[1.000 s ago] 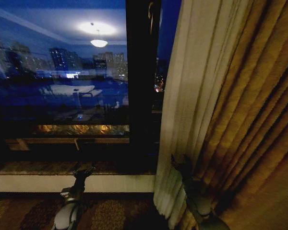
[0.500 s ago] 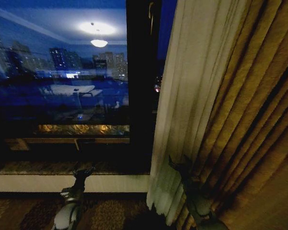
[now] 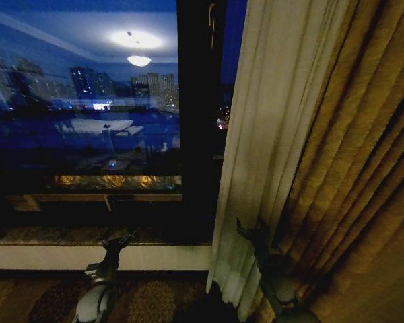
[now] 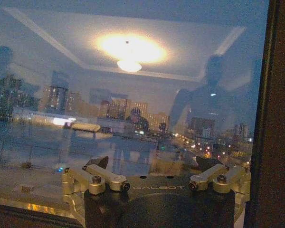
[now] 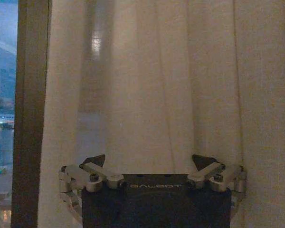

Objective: Open the curtains by pulling them apart, changing their state from closed to fully open.

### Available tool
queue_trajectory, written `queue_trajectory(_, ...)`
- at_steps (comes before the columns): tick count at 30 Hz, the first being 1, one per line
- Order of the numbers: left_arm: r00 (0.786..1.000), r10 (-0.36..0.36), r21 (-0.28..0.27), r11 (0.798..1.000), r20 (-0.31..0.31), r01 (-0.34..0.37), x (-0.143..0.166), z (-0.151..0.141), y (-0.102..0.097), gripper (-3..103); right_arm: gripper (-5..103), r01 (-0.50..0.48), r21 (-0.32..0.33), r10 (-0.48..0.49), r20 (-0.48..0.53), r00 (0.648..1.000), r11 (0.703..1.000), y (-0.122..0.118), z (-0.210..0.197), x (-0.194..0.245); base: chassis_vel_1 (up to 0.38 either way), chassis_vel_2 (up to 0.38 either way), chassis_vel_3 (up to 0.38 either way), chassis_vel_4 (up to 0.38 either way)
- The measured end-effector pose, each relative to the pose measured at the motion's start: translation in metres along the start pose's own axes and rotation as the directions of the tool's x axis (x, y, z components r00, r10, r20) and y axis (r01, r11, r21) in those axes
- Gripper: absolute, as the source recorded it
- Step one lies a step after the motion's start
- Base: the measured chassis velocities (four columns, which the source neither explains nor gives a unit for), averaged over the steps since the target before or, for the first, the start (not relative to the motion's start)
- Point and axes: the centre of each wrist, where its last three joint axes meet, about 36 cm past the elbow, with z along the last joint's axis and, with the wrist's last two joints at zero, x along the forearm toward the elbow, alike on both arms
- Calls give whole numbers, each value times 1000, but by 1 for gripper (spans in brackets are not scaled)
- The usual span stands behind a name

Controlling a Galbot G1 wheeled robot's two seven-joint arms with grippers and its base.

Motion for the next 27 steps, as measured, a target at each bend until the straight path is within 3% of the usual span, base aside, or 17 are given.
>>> queue_trajectory(10,1000,0,0,1000,0,0,0,0,0,100,100,-1,0,1,1,1000,1000,0,0,0,109,95,-113,-109)
queue_trajectory(27,1000,0,0,1000,0,0,0,0,0,100,100,-2,0,2,1,1000,1000,0,0,0,310,314,-310,-309)
